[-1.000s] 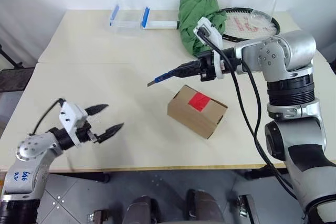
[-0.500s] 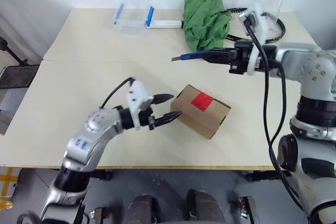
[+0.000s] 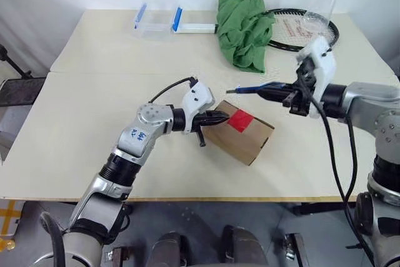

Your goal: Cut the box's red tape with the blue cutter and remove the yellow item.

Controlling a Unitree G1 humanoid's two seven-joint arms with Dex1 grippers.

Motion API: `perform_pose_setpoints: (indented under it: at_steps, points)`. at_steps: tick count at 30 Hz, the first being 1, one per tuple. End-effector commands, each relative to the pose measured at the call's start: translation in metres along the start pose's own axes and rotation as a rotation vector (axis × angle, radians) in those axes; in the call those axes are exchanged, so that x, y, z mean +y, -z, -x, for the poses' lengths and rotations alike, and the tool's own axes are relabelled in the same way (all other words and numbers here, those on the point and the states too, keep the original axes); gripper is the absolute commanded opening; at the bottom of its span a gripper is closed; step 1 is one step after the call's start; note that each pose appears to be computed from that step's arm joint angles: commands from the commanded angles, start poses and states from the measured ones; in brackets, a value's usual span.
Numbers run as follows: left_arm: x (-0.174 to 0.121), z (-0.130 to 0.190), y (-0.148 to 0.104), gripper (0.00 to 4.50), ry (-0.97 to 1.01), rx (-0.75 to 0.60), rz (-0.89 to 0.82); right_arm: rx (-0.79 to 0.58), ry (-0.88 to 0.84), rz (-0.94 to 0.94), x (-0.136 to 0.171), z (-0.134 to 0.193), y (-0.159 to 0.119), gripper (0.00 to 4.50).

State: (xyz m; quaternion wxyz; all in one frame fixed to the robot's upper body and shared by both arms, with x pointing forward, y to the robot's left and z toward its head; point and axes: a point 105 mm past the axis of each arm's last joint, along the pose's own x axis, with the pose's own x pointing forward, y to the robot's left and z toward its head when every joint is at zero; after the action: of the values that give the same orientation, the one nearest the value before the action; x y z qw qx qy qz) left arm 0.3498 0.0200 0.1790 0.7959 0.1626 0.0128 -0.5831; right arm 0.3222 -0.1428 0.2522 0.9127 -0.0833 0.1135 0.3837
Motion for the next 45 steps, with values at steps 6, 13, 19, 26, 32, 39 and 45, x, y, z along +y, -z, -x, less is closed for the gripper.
perform_pose_setpoints:
  at_steps: [6,13,19,26,32,39,45]
  points:
    - [0.005,0.003,0.007,0.03,-0.005,0.058,-0.024,-0.008,0.048,0.043,-0.006,-0.004,0.003,0.16]
    - [0.004,0.005,0.008,0.03,-0.003,0.060,-0.018,0.000,0.053,0.041,-0.010,-0.007,0.007,0.16]
    - [0.007,0.006,0.010,0.03,-0.018,0.067,-0.001,0.028,0.044,0.052,-0.008,0.001,0.013,0.16]
    - [0.008,0.005,0.011,0.03,-0.018,0.070,0.012,-0.030,0.041,0.052,-0.005,0.009,-0.002,0.16]
    - [0.007,0.002,0.010,0.03,-0.013,0.070,0.013,0.007,0.044,0.038,-0.005,0.012,0.009,0.16]
    - [0.007,0.001,0.010,0.03,-0.014,0.068,0.017,0.054,0.055,0.031,-0.006,0.015,0.021,0.16]
    - [0.008,0.000,0.011,0.03,-0.014,0.069,0.021,0.043,0.082,0.035,-0.013,0.019,0.017,0.16]
